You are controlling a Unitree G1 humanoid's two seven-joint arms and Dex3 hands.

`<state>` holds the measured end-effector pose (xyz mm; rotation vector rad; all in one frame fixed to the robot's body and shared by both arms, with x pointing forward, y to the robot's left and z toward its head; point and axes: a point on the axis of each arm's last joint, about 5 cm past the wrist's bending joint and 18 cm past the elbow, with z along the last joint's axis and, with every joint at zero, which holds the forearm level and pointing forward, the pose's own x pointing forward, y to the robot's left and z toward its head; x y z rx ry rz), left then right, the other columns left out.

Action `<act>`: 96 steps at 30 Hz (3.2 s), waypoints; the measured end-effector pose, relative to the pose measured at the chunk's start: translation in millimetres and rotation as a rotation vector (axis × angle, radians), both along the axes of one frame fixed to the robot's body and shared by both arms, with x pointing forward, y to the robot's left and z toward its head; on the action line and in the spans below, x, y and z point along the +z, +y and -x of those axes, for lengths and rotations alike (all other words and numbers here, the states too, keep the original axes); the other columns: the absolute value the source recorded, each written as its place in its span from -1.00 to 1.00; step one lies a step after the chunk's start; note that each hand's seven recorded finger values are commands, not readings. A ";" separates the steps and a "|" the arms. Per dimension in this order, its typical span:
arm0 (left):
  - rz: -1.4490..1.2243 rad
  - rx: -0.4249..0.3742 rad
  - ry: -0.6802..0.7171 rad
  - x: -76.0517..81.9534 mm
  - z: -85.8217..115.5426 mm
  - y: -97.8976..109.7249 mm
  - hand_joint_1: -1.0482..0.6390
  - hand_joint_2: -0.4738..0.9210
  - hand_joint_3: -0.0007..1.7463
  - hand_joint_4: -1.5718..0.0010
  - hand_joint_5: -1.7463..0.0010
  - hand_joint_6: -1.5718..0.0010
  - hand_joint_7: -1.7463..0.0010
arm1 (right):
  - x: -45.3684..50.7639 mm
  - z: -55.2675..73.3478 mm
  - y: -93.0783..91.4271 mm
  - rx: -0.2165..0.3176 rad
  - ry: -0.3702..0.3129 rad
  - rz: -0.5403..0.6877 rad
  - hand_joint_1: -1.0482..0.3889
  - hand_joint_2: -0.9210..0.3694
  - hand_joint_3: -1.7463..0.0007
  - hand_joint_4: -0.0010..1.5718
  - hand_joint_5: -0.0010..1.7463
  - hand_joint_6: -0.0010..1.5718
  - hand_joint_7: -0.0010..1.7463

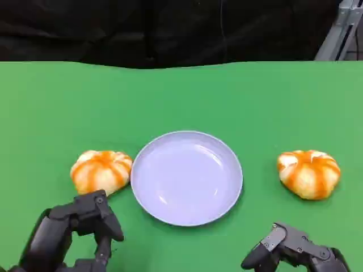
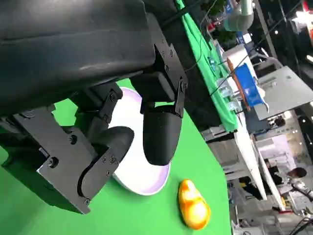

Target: Grasp the bread from the table and place it into the plate.

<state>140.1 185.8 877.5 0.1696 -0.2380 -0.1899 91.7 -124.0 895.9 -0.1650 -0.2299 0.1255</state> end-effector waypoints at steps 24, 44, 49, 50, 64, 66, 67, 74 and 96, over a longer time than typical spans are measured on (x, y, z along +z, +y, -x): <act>-0.008 0.062 -0.019 1.0 -2.9 1.8 -0.01 0.60 -0.19 0.33 -0.25 0.49 0.08 | 0.0 0.2 0.8 0.002 0.000 -0.001 0.35 -0.22 -0.41 -0.11 0.83 -0.05 0.46; -0.653 0.185 -0.014 23.3 -31.7 -5.9 -0.40 1.00 -1.00 0.84 0.18 0.76 0.88 | -0.4 -5.1 6.7 0.019 -0.009 -0.015 0.36 -0.17 -0.47 -0.09 0.85 -0.05 0.46; -0.667 0.180 -0.004 24.2 -31.9 -6.9 -0.40 1.00 -1.00 0.83 0.20 0.75 0.89 | -1.3 -5.2 6.7 0.018 -0.001 -0.014 0.36 -0.18 -0.47 -0.09 0.85 -0.05 0.46; -0.669 0.180 -0.004 24.2 -31.9 -6.8 -0.39 1.00 -0.99 0.83 0.20 0.71 0.88 | -1.3 -5.2 6.7 0.018 0.000 -0.014 0.36 -0.18 -0.47 -0.09 0.85 -0.05 0.46; -1.089 0.125 0.088 43.2 -96.2 -30.9 -0.32 0.99 -1.00 0.60 0.45 0.46 0.95 | -1.7 -3.0 8.1 0.020 0.013 -0.020 0.35 -0.16 -0.48 -0.10 0.87 -0.06 0.47; -1.100 0.133 0.100 42.7 -96.4 -28.0 -0.32 0.99 -1.00 0.60 0.46 0.46 0.96 | -1.6 -3.1 8.1 0.020 0.012 -0.020 0.35 -0.16 -0.48 -0.10 0.87 -0.06 0.47; -1.102 0.136 0.104 42.6 -96.4 -27.4 -0.32 0.99 -1.00 0.59 0.46 0.45 0.96 | -1.5 -3.4 8.1 0.021 0.011 -0.020 0.35 -0.16 -0.48 -0.10 0.87 -0.06 0.47; -1.274 0.087 0.196 23.6 -115.0 -36.6 -0.33 0.97 -1.00 0.58 0.36 0.47 0.98 | -1.1 -2.2 7.9 0.018 0.012 -0.019 0.34 -0.18 -0.46 -0.11 0.85 -0.07 0.46; -1.274 0.040 0.201 1.3 -128.4 -34.9 -0.03 0.98 -0.98 0.05 -0.95 0.26 -0.85 | 0.3 -0.6 8.3 0.014 0.007 -0.012 0.32 -0.18 -0.45 -0.12 0.85 -0.07 0.46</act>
